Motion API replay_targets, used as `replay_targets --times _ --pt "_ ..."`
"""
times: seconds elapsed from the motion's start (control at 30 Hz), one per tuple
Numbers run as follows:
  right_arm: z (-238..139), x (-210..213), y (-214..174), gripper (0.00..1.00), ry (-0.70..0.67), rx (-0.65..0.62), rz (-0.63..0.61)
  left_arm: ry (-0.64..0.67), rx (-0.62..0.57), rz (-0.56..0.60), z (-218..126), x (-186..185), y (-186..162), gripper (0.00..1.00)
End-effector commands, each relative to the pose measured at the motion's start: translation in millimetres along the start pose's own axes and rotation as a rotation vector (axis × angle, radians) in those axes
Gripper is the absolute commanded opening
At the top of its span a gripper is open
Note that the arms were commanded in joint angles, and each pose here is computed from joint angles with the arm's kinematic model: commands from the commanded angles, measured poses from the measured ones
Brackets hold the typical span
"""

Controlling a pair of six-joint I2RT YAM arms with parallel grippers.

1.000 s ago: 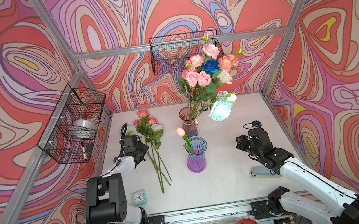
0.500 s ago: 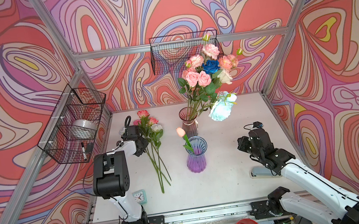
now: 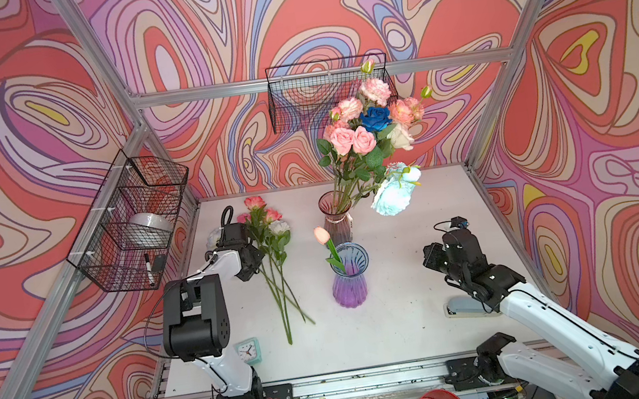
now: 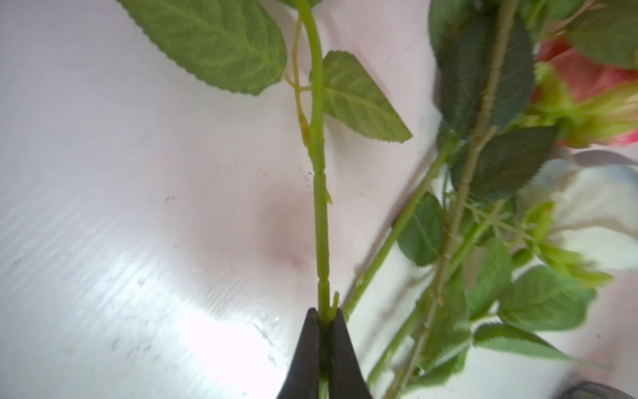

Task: Arrange the flowers into the vase
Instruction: 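Lift the white rose and carry it toward the purple-blue vase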

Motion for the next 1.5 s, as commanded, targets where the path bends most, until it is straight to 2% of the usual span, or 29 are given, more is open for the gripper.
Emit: replay_targets --times 0.0,0.2,0.4,0.53,0.73,0.93,1.07,1.2,1.47 --pt "-3 -2 2 0.19 -0.012 -0.011 -0.008 -0.072 -0.095 0.04 -50 -7 8 0.0" --pt "-5 -1 3 0.19 -0.009 -0.018 -0.005 -0.262 -0.284 0.076 -149 -11 9 0.0" --pt "-8 2 7 0.19 -0.002 -0.028 -0.004 -0.487 -0.537 0.208 -265 -20 -14 0.0" --pt "-10 6 12 0.19 0.002 -0.034 -0.007 -0.7 -0.698 0.269 -337 -29 -25 0.0" --pt "-16 11 20 0.19 0.007 -0.054 -0.009 -1.013 -0.811 0.374 -406 -67 -31 0.0" --pt "-21 14 25 0.19 0.001 -0.07 -0.008 -1.165 -0.933 0.504 -426 -125 -54 0.0" --pt "-26 15 28 0.19 -0.004 -0.075 -0.014 -1.232 -0.969 0.537 -428 -153 -61 0.0" --pt "-31 14 29 0.19 -0.004 -0.085 -0.014 -1.23 -0.929 0.586 -406 -172 -72 0.0" --pt "-31 12 28 0.18 -0.006 -0.087 -0.014 -1.246 -0.809 0.635 -348 -178 -104 0.0"
Point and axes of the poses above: each gripper's point midway between its finger pads, its own z axis out along the fingers, its own x axis along the line the jaws close on, y = z × x, the point moved 10 cm from there along -z, back along the fingers, and after that the axes turned 3 degrees about z, right-handed, at the moved point
